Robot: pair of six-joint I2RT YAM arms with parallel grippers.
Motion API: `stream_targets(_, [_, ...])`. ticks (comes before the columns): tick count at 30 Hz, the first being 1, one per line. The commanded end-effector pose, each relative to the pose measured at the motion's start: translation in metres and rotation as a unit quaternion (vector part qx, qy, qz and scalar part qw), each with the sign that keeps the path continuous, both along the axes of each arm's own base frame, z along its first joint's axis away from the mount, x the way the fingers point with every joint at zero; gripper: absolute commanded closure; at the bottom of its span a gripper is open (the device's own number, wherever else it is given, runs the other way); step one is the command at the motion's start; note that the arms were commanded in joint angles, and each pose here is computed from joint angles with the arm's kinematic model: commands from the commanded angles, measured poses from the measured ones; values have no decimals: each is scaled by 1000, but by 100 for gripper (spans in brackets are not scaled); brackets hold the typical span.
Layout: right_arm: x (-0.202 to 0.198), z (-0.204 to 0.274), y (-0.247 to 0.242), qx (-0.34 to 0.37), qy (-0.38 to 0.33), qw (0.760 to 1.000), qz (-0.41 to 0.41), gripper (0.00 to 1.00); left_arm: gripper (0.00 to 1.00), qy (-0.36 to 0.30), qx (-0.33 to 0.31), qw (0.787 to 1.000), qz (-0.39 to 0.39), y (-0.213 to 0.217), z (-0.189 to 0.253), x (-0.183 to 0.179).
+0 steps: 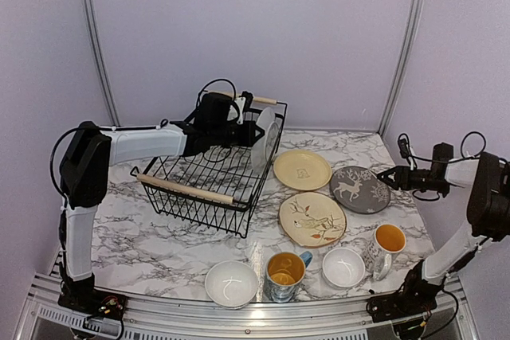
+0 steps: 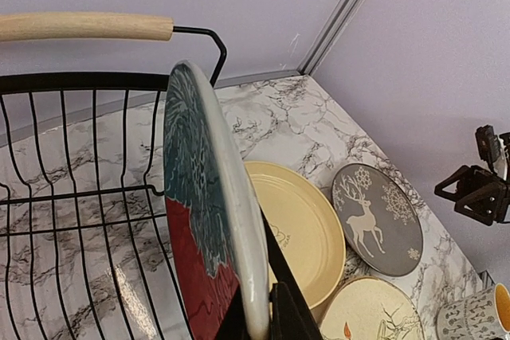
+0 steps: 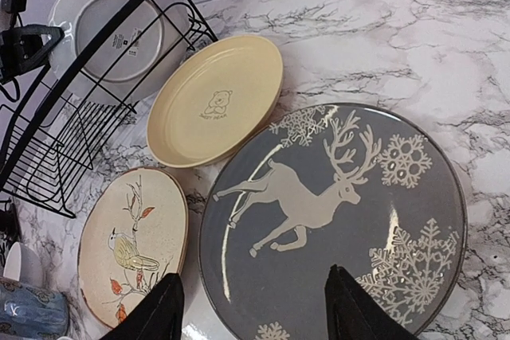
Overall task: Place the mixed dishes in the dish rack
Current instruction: Insert the plate into the dish rack.
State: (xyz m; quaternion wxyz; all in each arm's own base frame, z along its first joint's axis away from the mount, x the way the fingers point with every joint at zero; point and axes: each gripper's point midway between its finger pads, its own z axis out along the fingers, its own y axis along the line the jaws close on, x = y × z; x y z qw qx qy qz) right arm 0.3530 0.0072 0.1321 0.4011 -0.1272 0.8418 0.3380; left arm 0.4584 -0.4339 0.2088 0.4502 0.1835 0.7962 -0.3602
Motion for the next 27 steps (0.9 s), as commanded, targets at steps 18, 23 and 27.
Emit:
stream_targets(18, [5,9,7,-5,-12,1000,16,42,61,-78,14,997,4,-5,30,24])
stream_targets(23, [5,11,9,-9,-14,1000,16,42,61,-58,8,998,-1,-6,26,25])
stream_targets(27, [16,27,32,-33,-18,999,28,42,64,-41,8,999,-9,-5,22,22])
